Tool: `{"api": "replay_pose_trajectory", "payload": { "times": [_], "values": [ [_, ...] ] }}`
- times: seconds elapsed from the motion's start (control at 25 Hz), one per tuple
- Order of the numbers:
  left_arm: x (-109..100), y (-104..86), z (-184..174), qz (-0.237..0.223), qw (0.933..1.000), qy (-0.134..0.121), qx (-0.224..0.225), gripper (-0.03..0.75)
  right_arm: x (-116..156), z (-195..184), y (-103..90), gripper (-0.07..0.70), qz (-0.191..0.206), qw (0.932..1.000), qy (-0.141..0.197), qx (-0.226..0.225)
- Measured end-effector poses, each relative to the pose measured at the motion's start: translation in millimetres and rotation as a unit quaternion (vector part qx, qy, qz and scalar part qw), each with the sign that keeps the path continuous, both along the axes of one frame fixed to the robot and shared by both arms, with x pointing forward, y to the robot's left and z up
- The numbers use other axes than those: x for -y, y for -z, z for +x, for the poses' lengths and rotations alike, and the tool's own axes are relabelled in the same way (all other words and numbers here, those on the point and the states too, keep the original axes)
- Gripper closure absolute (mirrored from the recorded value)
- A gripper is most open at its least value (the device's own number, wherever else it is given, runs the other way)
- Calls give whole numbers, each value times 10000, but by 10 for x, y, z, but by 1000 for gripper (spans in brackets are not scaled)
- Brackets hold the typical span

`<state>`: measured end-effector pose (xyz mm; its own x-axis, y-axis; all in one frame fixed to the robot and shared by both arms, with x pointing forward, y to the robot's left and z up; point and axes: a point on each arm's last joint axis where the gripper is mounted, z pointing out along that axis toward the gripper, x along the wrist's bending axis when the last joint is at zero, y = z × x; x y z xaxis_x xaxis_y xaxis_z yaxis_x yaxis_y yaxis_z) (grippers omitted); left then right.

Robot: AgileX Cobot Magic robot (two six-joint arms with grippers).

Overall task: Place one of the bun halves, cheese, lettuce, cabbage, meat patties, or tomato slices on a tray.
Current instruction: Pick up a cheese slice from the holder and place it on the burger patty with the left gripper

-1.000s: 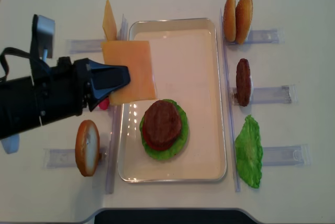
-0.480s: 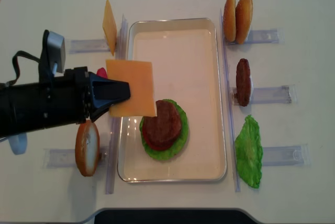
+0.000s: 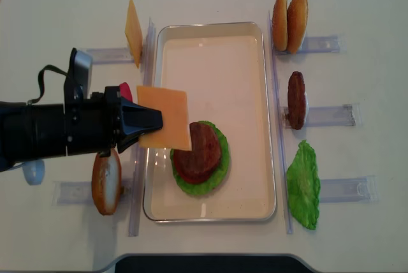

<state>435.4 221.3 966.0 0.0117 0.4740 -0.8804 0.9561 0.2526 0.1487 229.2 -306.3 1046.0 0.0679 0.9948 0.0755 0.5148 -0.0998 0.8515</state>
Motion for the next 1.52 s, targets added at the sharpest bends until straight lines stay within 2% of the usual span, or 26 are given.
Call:
{"api": "replay_pose_trajectory", "payload": {
  "times": [0.16,0.32,0.44,0.72,1.08,1.52],
  "values": [
    [189,66,-4,-18,9997,256,36,685,0,0,0,328,0,10000,0,0],
    [320,163,27,-102,9996,275,-39,685,-1,0,0,328,3,10000,-2,0],
    [326,230,58,-80,9997,219,-104,685,-1,0,0,328,3,10000,-2,0],
    [329,346,89,0,9995,263,-169,685,-1,0,0,328,3,10000,-2,0],
    [363,544,101,-128,9977,544,-387,685,-1,0,0,328,3,10000,-2,0],
    [369,601,108,-139,9972,604,-425,685,-1,0,0,328,7,10000,0,0]
  ]
}}
